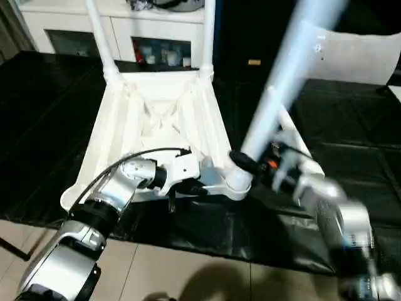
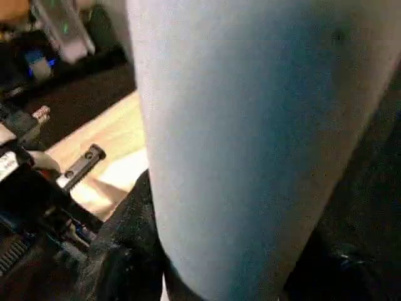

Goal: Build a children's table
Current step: Insert table leg to table base

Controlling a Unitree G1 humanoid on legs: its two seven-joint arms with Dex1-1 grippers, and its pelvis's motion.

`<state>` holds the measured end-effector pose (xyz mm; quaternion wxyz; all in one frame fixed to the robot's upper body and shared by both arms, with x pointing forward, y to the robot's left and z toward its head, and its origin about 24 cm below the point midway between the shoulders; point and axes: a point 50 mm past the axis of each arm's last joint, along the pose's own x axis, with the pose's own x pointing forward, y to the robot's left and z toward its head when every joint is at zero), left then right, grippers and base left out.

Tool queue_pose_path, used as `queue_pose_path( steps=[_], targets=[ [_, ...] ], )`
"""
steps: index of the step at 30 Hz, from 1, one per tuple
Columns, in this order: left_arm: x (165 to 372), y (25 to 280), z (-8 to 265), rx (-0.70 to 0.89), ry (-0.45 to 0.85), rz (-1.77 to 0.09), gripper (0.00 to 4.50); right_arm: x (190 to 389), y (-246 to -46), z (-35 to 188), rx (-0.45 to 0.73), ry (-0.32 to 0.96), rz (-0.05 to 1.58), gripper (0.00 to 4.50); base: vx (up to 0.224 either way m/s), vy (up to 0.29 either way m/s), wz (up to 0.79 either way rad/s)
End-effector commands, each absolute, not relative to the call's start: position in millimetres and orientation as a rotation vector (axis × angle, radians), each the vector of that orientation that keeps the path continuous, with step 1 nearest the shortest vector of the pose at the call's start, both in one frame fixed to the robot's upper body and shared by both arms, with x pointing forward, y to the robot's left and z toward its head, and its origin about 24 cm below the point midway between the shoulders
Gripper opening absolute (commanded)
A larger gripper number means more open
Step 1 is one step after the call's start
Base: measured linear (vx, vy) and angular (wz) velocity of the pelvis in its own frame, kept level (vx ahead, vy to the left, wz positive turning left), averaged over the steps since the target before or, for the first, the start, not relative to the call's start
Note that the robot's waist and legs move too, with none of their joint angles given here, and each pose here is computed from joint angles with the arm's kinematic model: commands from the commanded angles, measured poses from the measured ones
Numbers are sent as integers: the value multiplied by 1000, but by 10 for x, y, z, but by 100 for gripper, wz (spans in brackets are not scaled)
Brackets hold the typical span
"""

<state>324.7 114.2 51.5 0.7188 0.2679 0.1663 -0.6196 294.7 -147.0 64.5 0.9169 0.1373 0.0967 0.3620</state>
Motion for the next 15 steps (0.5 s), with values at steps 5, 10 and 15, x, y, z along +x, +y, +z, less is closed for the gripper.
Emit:
queue_pose_path(
  steps=[5,10,15],
  targets=[
    [3307,1163,554,597,337,-1301,0,2797,-1427,549,248,158,729,188,0,0,0],
    [3291,1170,547,618,341,-1313,0,2766,-1416,511,60,210,808,188,0,0,0],
    [3283,1200,535,648,352,-1321,0,2765,-1423,481,-52,258,870,188,0,0,0]
  ],
)
